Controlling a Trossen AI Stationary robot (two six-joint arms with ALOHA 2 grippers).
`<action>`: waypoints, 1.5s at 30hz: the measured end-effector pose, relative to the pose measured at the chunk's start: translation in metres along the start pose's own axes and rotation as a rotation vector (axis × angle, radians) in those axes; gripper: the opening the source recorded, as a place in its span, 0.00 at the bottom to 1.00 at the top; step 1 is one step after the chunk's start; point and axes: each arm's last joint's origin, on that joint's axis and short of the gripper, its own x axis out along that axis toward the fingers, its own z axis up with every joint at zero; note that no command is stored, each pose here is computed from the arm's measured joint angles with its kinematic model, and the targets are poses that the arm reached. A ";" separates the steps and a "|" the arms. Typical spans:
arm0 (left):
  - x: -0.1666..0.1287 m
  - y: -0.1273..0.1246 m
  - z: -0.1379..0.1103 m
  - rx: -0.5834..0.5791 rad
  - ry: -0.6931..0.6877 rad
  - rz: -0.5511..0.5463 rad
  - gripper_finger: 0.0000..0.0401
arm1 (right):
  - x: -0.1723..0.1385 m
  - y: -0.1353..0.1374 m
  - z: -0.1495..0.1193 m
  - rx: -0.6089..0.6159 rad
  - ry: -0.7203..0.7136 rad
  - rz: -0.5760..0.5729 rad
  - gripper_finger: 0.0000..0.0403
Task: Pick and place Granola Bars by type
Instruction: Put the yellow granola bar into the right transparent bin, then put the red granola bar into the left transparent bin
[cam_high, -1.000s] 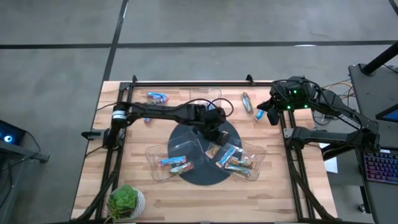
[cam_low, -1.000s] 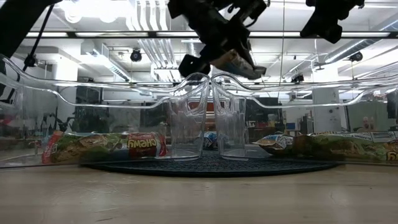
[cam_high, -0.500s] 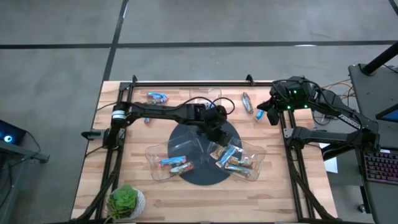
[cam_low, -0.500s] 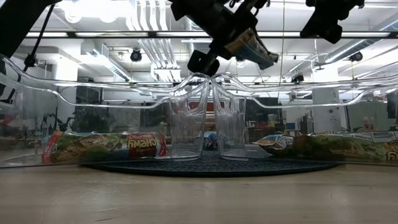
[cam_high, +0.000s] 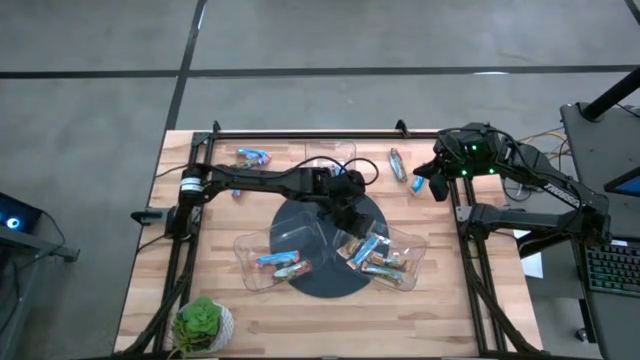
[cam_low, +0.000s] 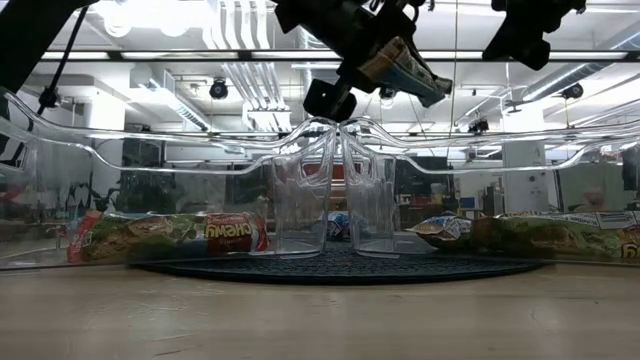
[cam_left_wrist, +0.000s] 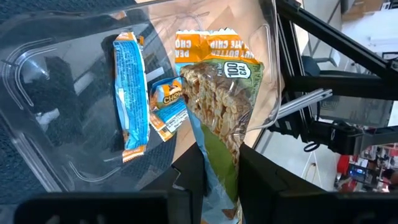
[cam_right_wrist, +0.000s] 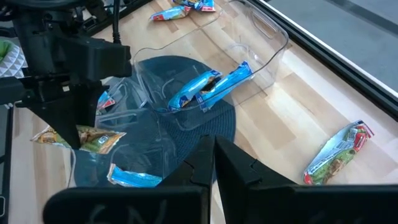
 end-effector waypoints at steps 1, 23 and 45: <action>0.000 0.000 0.000 0.002 0.001 -0.001 0.16 | 0.000 0.000 0.000 0.000 0.000 0.000 0.02; 0.001 -0.003 0.002 0.077 0.017 -0.053 0.43 | 0.000 0.000 0.000 0.004 0.000 -0.001 0.02; -0.028 -0.018 0.000 0.334 -0.037 -0.073 0.00 | 0.000 0.000 0.000 0.007 -0.001 -0.001 0.02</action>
